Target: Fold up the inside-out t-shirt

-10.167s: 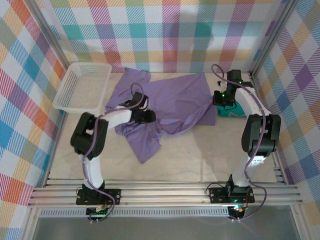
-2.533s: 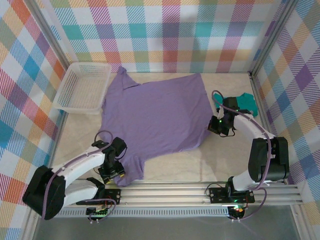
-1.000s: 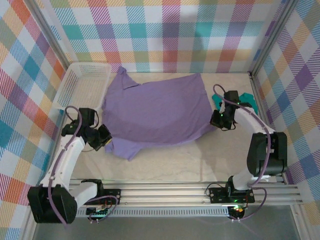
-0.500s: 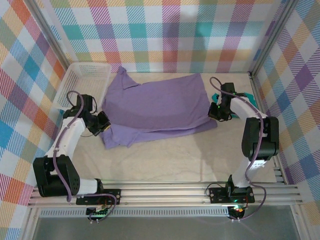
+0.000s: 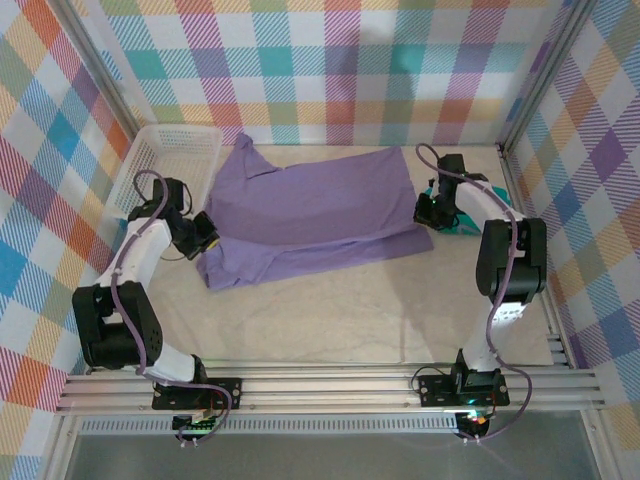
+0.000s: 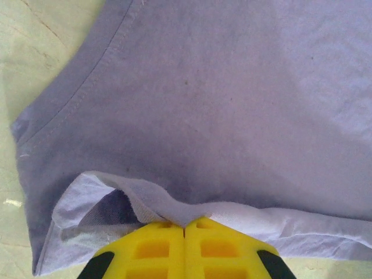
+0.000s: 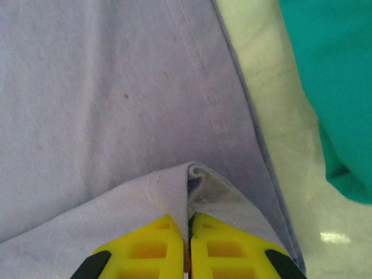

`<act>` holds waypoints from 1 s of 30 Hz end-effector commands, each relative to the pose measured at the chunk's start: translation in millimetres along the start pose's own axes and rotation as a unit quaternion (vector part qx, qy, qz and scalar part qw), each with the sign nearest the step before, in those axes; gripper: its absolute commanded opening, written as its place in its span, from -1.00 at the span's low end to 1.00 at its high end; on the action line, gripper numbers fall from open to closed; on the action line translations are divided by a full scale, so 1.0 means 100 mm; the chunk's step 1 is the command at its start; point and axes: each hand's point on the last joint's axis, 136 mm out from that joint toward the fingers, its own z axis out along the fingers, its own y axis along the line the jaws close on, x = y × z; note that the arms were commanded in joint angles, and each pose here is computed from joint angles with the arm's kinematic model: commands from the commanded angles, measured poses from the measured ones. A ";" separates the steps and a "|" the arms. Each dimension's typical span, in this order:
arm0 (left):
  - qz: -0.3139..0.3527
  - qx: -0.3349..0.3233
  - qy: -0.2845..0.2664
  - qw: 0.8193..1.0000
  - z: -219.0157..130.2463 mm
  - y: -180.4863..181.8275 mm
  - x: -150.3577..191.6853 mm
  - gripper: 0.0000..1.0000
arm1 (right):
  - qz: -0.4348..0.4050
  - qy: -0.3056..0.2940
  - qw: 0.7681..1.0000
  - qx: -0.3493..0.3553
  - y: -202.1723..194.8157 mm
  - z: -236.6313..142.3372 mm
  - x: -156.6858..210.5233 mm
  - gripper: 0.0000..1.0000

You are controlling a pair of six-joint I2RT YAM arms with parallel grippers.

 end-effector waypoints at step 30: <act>0.004 0.049 -0.011 0.999 0.48 -0.03 0.36 0.30 | -0.089 0.038 0.995 -0.029 0.40 0.41 0.38 0.00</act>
